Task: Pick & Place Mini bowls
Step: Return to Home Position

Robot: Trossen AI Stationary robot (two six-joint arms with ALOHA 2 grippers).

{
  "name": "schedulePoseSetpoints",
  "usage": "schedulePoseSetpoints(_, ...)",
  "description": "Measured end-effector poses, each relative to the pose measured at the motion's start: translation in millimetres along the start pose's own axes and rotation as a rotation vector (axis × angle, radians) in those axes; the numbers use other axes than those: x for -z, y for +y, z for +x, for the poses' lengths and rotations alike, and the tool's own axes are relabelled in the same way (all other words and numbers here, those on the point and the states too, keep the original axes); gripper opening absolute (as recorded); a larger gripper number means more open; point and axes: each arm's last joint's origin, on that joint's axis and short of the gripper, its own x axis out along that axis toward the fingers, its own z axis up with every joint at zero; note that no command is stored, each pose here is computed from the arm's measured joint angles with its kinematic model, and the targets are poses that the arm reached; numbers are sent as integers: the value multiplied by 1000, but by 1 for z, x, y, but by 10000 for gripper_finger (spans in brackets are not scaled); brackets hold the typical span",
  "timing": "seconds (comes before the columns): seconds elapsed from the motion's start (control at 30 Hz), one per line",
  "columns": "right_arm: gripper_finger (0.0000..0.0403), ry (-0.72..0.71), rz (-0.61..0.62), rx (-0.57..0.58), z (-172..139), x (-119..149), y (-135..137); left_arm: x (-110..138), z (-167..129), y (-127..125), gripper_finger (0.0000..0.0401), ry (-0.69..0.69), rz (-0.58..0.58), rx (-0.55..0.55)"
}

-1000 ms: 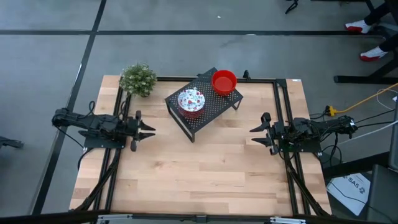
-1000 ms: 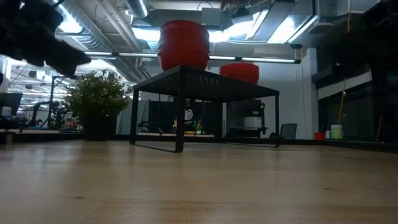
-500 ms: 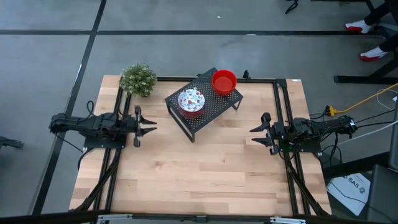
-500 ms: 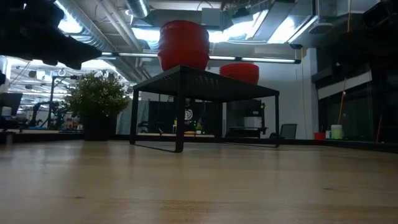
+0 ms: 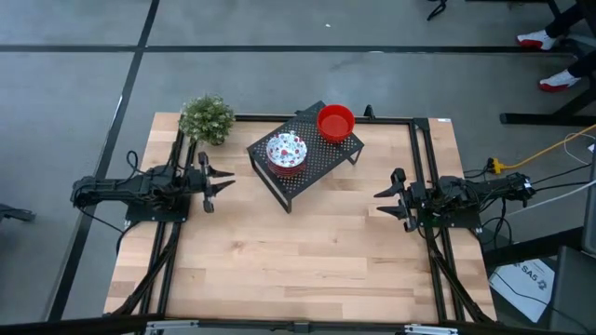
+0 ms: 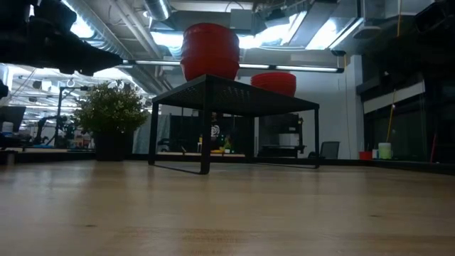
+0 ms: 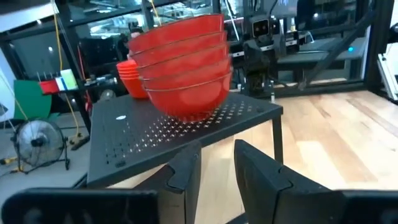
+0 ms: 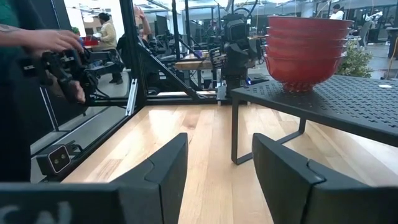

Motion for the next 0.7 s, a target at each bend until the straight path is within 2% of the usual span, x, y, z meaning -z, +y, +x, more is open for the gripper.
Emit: schedulePoseSetpoints(0.7,179,0,0,0,0,0,0,1,0,0,95,17,3,2)
